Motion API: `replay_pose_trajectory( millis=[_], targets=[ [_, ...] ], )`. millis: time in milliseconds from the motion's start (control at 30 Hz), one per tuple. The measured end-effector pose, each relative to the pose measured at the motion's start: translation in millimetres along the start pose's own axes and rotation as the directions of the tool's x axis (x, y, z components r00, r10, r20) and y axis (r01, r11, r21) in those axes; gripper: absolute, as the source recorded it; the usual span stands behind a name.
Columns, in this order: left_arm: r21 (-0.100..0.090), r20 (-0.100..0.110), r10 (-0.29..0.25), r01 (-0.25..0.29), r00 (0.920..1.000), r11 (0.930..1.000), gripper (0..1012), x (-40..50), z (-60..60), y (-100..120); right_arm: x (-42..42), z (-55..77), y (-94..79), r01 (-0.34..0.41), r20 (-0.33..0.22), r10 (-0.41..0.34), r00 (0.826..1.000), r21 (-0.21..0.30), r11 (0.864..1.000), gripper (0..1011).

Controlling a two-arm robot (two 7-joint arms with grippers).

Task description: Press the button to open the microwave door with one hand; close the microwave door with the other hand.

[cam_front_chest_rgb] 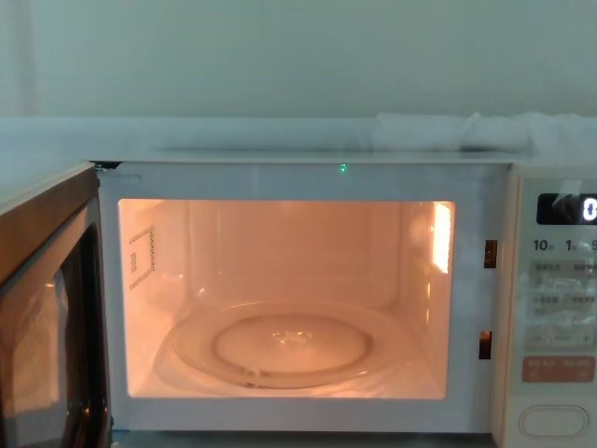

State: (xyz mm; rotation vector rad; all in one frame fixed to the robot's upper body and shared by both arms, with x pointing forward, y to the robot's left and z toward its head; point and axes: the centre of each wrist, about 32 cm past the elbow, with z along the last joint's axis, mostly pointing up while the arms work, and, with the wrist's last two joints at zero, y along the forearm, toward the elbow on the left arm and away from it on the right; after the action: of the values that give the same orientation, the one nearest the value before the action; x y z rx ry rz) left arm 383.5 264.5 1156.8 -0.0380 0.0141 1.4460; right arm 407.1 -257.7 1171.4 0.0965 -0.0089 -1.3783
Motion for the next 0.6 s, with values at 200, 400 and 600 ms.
replay_pose_trajectory(
  millis=[200, 400, 600],
  targets=[
    [0.0, 0.0, 0.0, 0.0, 1.0, 1.0, 41, 0.0, 0.0, 0.0, 0.0, 0.0, 0.0, 0.0, 0.0, 0.0, 1.0, 0.0, 1.0, 1000],
    [0.0, 0.0, 0.0, 0.0, 1.0, 1.0, 0, 0.0, 0.0, 0.0, 0.0, 0.0, 0.0, 0.0, 0.0, 0.0, 1.0, 0.0, 1.0, 1000],
    [0.0, 0.0, 0.0, 0.0, 1.0, 1.0, 0, 0.0, 0.0, 0.0, 0.0, 0.0, 0.0, 0.0, 0.0, 0.0, 1.0, 0.0, 1.0, 1000]
  ],
)
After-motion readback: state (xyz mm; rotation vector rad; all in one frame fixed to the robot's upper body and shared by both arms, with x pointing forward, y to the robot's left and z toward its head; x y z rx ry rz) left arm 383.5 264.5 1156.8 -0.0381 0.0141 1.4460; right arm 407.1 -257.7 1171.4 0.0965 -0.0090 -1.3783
